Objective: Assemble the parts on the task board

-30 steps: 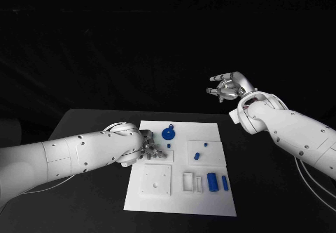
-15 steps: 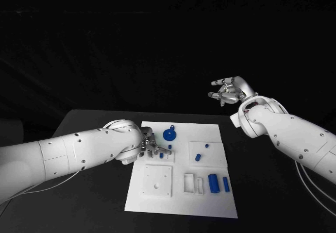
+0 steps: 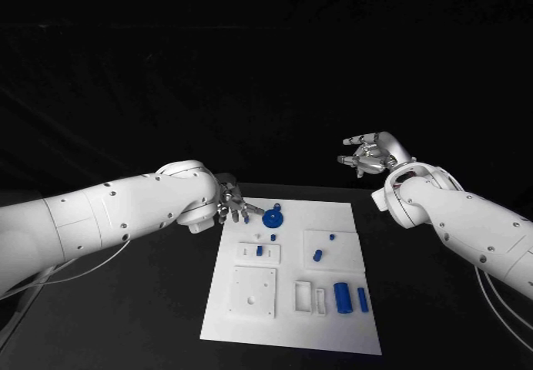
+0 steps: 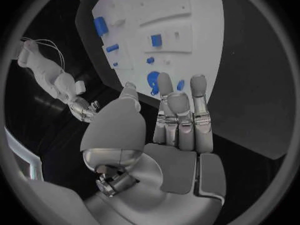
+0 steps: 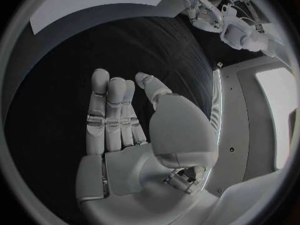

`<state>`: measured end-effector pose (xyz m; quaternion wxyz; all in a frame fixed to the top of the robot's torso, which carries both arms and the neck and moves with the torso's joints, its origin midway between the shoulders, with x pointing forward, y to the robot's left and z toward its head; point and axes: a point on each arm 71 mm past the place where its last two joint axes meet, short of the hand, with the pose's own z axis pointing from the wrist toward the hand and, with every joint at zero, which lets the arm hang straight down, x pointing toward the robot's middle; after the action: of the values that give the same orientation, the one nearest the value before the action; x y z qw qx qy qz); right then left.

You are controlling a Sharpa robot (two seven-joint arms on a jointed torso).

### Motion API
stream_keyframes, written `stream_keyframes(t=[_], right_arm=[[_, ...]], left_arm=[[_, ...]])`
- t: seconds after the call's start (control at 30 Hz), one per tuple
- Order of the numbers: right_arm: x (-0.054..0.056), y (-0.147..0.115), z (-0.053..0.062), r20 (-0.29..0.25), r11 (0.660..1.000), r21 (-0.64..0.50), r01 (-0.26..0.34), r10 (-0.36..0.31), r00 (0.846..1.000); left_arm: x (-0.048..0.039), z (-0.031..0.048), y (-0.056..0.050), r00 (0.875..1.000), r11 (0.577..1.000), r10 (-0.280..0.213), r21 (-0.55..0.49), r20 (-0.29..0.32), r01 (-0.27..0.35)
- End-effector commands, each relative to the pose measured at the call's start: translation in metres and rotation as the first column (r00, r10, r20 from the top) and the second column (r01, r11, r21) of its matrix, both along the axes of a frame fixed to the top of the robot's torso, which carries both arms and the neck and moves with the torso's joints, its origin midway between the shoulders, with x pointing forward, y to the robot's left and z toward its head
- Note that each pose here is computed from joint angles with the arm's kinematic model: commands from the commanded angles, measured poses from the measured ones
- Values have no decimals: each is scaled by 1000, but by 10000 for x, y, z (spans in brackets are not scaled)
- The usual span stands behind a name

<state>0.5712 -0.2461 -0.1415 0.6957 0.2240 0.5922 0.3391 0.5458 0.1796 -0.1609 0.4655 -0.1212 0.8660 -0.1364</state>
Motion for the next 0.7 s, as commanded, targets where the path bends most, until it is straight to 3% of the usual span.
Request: stream_keyframes(t=[0.03, 0.2, 0.4, 0.7], right_arm=[[-3, 5, 3, 5, 1000, 4, -7, 7, 1000], [-8, 8, 9, 7, 1000, 5, -8, 8, 1000], [-14, 6, 17, 9, 1000, 6, -9, 9, 1000], [-27, 47, 35, 12, 1000, 12, -19, 19, 1000]], left_arm=[[102, 105, 50, 1000, 1000, -4, -7, -13, 4], [229, 197, 127, 1000, 1000, 25, -3, 8, -25], [348, 253, 125, 999, 999, 27, 27, 35, -28], [536, 219, 140, 999, 995, 46, 91, 12, -47]])
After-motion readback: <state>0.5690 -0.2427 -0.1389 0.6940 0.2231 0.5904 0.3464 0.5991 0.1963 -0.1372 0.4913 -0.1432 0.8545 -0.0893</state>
